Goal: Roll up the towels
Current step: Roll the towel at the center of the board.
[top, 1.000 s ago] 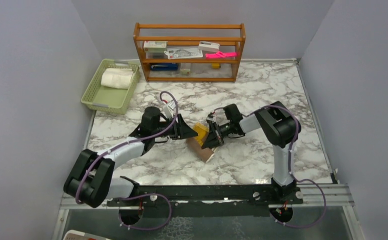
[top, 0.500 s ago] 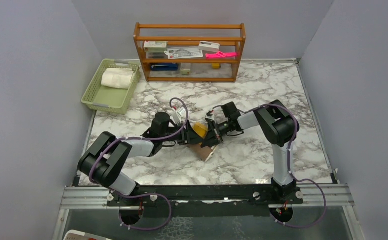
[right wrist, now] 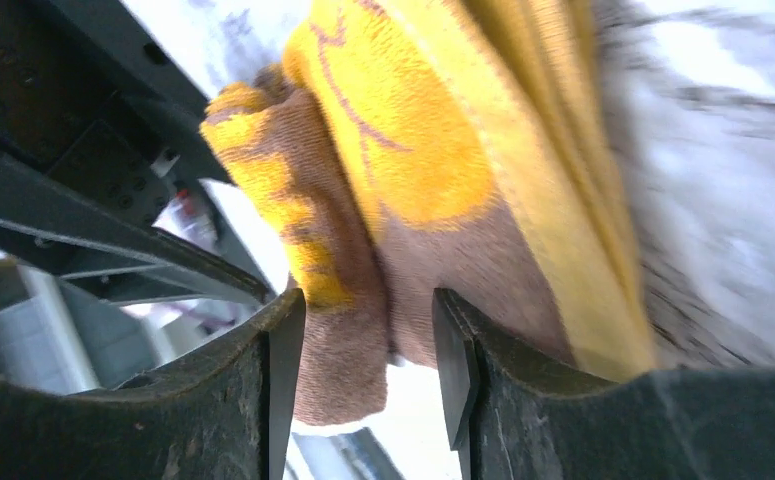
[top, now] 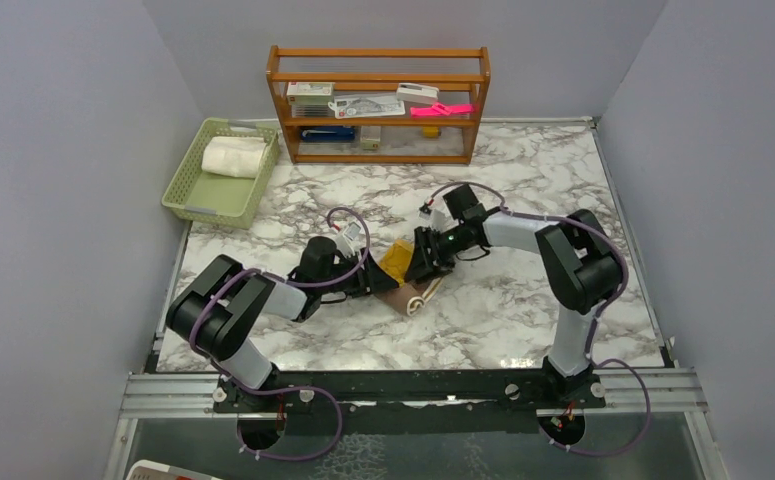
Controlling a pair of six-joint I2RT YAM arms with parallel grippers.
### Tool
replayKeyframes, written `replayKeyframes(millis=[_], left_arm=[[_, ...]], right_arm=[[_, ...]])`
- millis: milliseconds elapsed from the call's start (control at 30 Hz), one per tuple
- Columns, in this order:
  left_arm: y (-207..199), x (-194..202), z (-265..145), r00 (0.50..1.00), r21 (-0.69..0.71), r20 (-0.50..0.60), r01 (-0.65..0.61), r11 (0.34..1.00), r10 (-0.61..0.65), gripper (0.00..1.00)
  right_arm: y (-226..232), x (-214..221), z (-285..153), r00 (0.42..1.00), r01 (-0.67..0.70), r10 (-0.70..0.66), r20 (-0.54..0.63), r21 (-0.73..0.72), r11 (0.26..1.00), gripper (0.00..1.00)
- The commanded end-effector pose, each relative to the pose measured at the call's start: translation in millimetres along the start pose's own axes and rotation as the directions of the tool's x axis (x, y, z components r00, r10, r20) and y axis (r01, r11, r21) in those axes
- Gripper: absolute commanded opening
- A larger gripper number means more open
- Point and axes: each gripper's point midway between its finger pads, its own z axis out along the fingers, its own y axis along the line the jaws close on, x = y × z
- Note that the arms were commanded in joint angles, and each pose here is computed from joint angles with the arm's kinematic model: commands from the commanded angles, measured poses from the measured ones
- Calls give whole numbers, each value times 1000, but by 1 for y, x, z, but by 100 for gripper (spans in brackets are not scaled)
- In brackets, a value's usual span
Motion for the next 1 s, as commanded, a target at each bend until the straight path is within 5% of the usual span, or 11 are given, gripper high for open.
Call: replayKeyframes(millis=[0,167,367,467,667,967], left_arm=[[34,1,2,999,-126,35,26,992,-22,49],[36,5,6,999,-121,8,36,992,-35,49],[35,5,10,999,-113,-6,47,993,-48,49],[43,11,11,997,-134,-23,68,989,-71,48],[47,15,12,995,-143,-33,84,986,-89,48],[49,19,11,994,-149,-42,97,984,-104,48]], right_arm=[[-39,-18,-30,982,110,-155,110,336,935,51],[-11,-36,-69,889,278,-403,215,447,850,52],[67,-19,-71,593,563,-778,206,585,584,54],[83,1,-56,510,642,-844,164,580,501,54],[72,25,-18,472,724,-882,-8,574,382,53],[40,34,4,526,727,-844,-105,570,383,46]])
